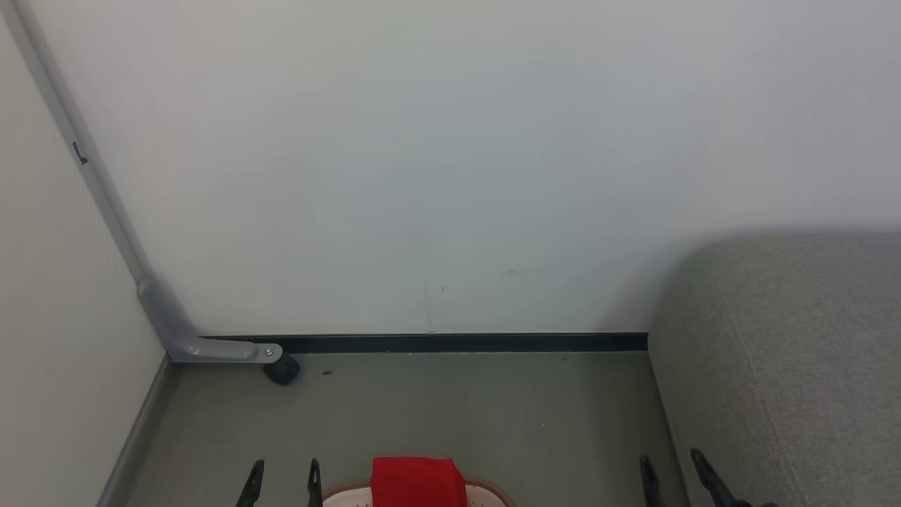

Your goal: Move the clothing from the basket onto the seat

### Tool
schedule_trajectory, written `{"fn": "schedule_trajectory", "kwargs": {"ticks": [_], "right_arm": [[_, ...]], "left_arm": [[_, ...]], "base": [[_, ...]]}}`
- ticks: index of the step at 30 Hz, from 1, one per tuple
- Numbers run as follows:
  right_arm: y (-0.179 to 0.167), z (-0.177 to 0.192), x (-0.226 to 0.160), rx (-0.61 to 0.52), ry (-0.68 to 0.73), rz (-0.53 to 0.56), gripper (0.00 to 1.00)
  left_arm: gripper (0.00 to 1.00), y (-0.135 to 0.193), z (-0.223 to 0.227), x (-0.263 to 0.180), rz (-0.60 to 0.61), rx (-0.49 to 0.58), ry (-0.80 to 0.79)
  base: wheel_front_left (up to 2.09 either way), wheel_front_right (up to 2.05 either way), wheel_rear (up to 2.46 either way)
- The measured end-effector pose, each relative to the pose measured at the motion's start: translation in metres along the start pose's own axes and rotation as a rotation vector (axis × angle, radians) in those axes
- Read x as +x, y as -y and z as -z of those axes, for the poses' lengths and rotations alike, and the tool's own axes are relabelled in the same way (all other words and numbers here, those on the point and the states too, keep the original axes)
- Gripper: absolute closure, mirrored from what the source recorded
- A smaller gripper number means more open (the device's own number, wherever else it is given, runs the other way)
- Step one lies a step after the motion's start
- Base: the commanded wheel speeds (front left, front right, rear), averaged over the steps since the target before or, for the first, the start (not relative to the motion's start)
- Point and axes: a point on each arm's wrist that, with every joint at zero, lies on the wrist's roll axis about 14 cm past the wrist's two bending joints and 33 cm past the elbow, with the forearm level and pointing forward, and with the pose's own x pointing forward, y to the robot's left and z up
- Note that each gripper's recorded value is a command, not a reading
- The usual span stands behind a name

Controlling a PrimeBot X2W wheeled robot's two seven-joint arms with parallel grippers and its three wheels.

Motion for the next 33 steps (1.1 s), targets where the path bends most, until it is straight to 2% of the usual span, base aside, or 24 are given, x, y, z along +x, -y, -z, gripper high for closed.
{"fn": "schedule_trajectory", "kwargs": {"ticks": [33], "right_arm": [[0.0038,0.0076,-0.0020,0.000,-0.024,0.014,0.00]], "left_arm": [[0.00,0.0017,0.0083,-0.0006,0.005,-0.001,-0.027]], "base": [[0.00,0.00,0.00]]}}
